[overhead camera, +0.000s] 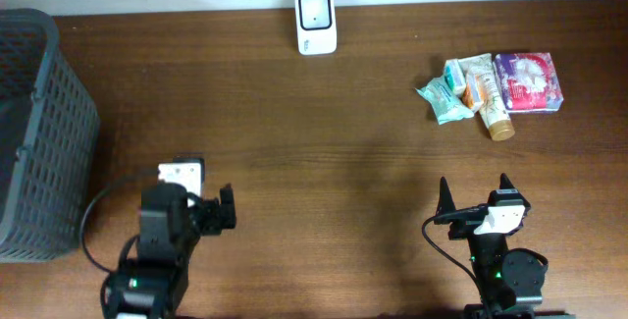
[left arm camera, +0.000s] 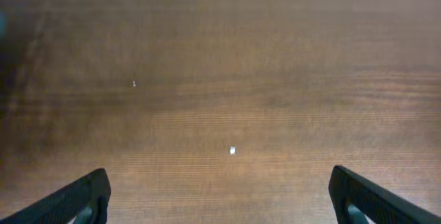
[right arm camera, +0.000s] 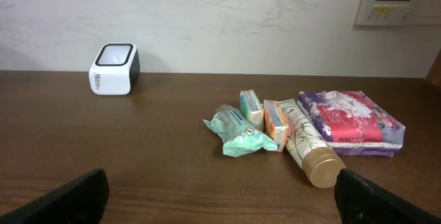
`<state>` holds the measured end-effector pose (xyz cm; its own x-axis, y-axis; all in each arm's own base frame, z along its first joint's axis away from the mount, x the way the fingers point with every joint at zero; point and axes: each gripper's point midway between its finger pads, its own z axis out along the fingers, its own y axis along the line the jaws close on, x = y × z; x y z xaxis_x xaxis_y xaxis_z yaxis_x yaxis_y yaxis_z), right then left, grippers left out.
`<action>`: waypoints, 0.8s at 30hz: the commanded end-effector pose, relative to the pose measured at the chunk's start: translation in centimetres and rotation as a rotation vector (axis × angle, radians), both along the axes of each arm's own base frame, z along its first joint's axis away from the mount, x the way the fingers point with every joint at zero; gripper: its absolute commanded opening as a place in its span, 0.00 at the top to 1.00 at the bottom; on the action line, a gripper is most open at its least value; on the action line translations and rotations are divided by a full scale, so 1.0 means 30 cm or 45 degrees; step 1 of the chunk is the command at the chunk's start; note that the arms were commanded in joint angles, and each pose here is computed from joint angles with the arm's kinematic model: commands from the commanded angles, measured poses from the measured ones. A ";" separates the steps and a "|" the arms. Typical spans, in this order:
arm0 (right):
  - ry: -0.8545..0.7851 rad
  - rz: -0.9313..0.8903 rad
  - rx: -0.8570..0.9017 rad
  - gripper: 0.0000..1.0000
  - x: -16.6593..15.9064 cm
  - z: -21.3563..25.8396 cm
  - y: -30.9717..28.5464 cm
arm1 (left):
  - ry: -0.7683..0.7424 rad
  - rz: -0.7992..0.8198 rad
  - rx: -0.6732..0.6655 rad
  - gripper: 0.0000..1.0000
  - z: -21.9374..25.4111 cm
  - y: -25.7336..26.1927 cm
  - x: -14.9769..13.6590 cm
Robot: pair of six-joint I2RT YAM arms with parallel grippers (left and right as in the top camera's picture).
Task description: Scan the item barcode
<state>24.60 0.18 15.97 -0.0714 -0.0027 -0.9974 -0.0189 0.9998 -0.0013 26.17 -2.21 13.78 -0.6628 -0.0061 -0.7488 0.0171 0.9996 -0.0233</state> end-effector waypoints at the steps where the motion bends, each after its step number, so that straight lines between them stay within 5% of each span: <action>1: 0.005 -0.008 -0.004 0.01 0.000 -0.011 -0.002 | -0.090 -0.013 0.012 0.01 -0.030 0.005 -0.035; 14: 0.005 -0.008 -0.004 0.01 0.000 -0.011 -0.002 | -0.816 0.019 -0.026 0.01 0.096 0.042 -0.026; 24: 0.005 -0.008 -0.004 0.01 0.000 -0.011 -0.002 | -0.822 0.011 0.103 0.01 0.062 0.075 -0.053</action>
